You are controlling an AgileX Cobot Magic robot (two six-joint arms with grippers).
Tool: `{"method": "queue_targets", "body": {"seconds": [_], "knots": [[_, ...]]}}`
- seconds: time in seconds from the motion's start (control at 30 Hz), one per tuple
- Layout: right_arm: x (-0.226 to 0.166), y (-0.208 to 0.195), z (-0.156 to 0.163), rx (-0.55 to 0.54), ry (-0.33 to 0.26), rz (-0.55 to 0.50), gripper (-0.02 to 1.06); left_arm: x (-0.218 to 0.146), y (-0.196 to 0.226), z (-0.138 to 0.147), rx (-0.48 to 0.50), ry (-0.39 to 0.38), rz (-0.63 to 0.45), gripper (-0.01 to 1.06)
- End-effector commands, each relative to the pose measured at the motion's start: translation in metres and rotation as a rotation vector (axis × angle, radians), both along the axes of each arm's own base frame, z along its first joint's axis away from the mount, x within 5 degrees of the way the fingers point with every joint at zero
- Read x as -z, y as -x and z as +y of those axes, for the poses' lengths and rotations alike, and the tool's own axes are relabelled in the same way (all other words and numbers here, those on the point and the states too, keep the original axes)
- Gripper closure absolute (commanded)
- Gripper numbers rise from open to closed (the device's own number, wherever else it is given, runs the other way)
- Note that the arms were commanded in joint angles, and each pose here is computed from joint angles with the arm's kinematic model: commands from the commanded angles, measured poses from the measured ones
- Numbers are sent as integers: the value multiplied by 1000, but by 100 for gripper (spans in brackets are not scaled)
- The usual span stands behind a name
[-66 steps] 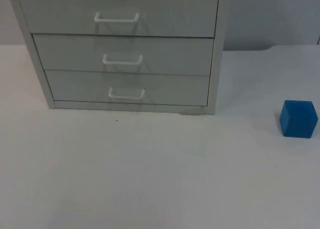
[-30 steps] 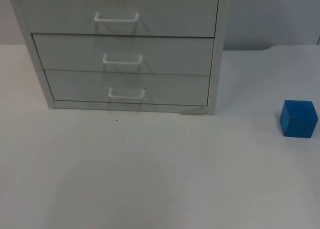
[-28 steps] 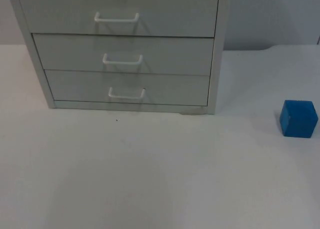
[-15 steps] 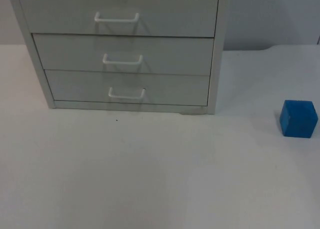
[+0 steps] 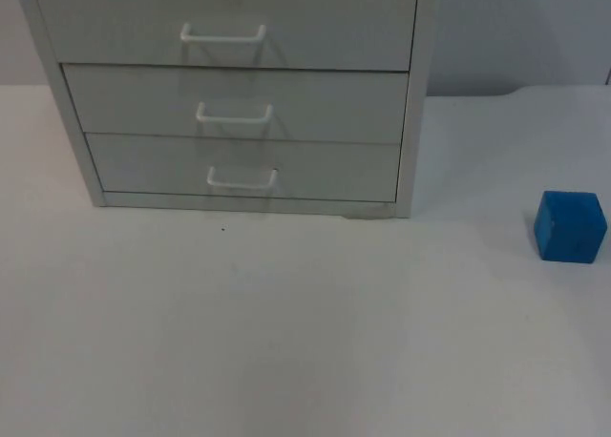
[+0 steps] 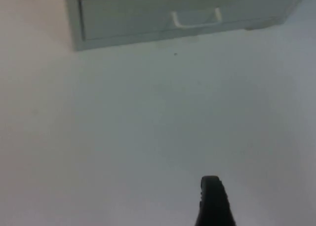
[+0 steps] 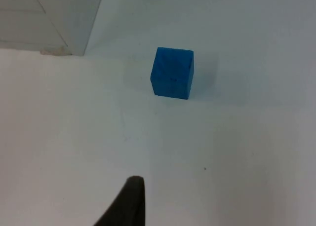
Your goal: Open the drawer with the left hand, place the block into the drawer with the right hand, then close the drawer with the left hand.
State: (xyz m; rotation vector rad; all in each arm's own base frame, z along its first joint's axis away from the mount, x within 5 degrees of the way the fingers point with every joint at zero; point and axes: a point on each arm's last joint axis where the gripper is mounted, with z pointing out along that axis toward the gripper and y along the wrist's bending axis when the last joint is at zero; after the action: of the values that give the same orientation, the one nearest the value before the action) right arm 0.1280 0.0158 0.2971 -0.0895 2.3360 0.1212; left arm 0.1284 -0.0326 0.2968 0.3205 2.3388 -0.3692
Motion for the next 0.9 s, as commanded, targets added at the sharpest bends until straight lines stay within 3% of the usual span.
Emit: {"method": "queue_targets", "body": {"seconds": [0.0, 0.23, 0.4, 0.53, 0.57, 0.7, 0.73, 0.87], "knots": [[-1, -1, -1, 0, 11, -14, -1, -10, -17, -9, 107, 34, -20, 54], [-1, -1, -1, 0, 13, -19, -1, -23, -54, -23, 214, 52, -22, 55], [-2, -1, -1, 0, 13, -21, -1, -24, -78, -54, 351, -9, -26, 55], [-2, -2, -2, 0, 22, -25, -1, -9, -90, -93, 517, -149, -27, 55], [-2, -2, -2, 0, 22, -25, -1, -9, -90, -93, 517, -149, -27, 55], [-2, -2, -2, 0, 23, -27, -1, 17, -88, -131, 683, -344, -46, 51], [-2, -2, -2, 0, 23, -27, -1, 17, -88, -131, 683, -344, -46, 51], [-2, -2, -2, 0, 23, -27, -1, 42, -88, -160, 802, -556, -107, 43]]}}
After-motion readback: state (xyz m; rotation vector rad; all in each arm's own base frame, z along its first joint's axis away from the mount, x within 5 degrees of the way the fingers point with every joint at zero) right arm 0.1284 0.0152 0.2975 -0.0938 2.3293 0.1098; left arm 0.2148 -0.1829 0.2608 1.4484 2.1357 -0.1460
